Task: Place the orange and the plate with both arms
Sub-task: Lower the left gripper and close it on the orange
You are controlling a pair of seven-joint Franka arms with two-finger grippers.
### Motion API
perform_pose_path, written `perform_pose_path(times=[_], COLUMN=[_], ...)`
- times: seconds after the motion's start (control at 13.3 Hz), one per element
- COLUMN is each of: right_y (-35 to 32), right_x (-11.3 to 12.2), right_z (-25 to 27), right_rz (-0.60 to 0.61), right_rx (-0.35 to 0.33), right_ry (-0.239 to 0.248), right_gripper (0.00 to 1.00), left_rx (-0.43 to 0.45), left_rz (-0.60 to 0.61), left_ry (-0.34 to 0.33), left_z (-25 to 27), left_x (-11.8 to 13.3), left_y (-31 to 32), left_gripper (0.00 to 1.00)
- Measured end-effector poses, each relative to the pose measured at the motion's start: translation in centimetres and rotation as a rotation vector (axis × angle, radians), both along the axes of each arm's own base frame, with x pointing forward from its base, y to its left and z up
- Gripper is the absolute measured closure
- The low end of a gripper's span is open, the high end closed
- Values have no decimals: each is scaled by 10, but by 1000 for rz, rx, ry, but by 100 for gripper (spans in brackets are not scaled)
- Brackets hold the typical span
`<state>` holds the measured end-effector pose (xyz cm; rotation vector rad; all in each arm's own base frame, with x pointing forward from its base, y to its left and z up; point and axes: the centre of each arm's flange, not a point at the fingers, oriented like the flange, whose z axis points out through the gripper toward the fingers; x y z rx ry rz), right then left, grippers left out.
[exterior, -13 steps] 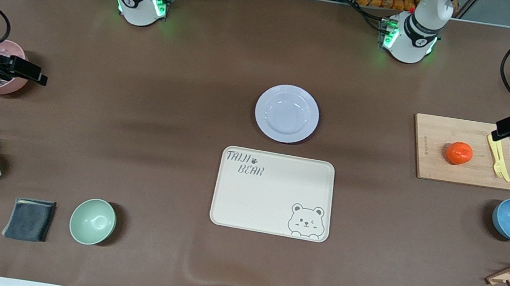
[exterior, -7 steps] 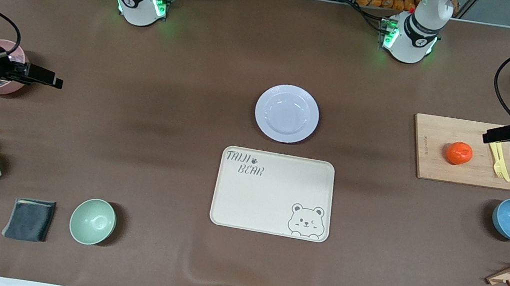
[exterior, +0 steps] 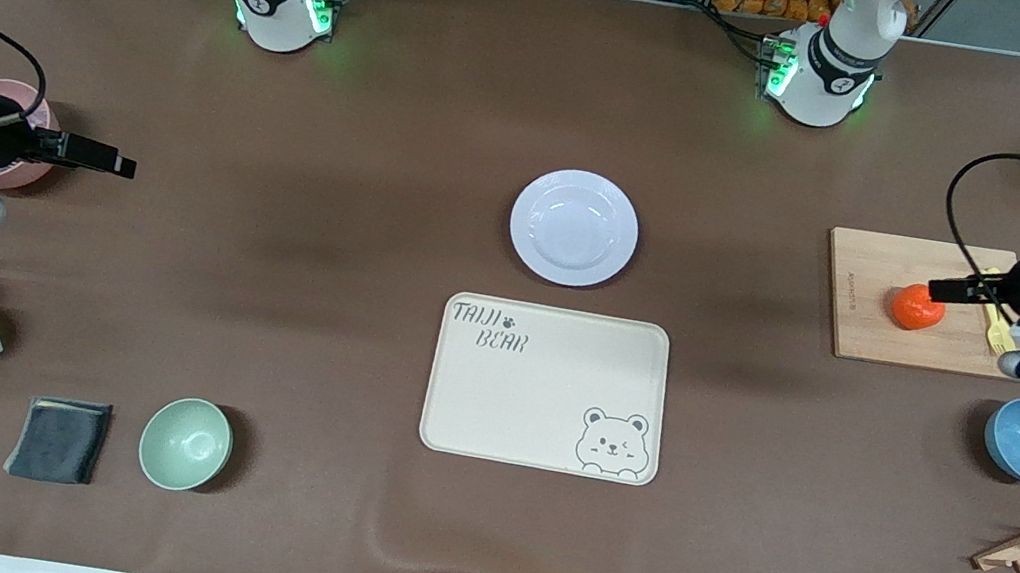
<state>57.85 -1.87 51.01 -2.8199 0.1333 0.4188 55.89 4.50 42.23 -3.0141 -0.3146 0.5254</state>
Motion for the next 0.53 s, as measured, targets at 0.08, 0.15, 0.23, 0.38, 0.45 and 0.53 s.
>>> perform_pose_path(times=[0.08, 0.15, 0.23, 0.38, 0.45, 0.53], right_y=[0, 0, 1, 4, 5, 5], right_x=[-1, -1, -2, -3, -4, -5], right_z=[-3, -5, -7, -15, -20, -25], right_rz=[0, 0, -1, -11, -19, -29], right_rx=[1, 2, 6, 37, 55, 72], right_ry=[6, 11, 15, 28, 35, 40], right_gripper=[0, 0, 0, 0, 0, 0], left_rx=[3, 4, 4, 12, 20, 24], left_rz=[-4, -6, -5, 6, 4, 3], left_ry=[-5, -10, -15, -29, -42, -60], left_z=[-17, -30, -40, -61, -75, -91], left_x=[-3, -6, -8, -15, -21, -27], left_y=[0, 1, 2, 14, 23, 33], left_gripper=[0, 0, 0, 0, 0, 0])
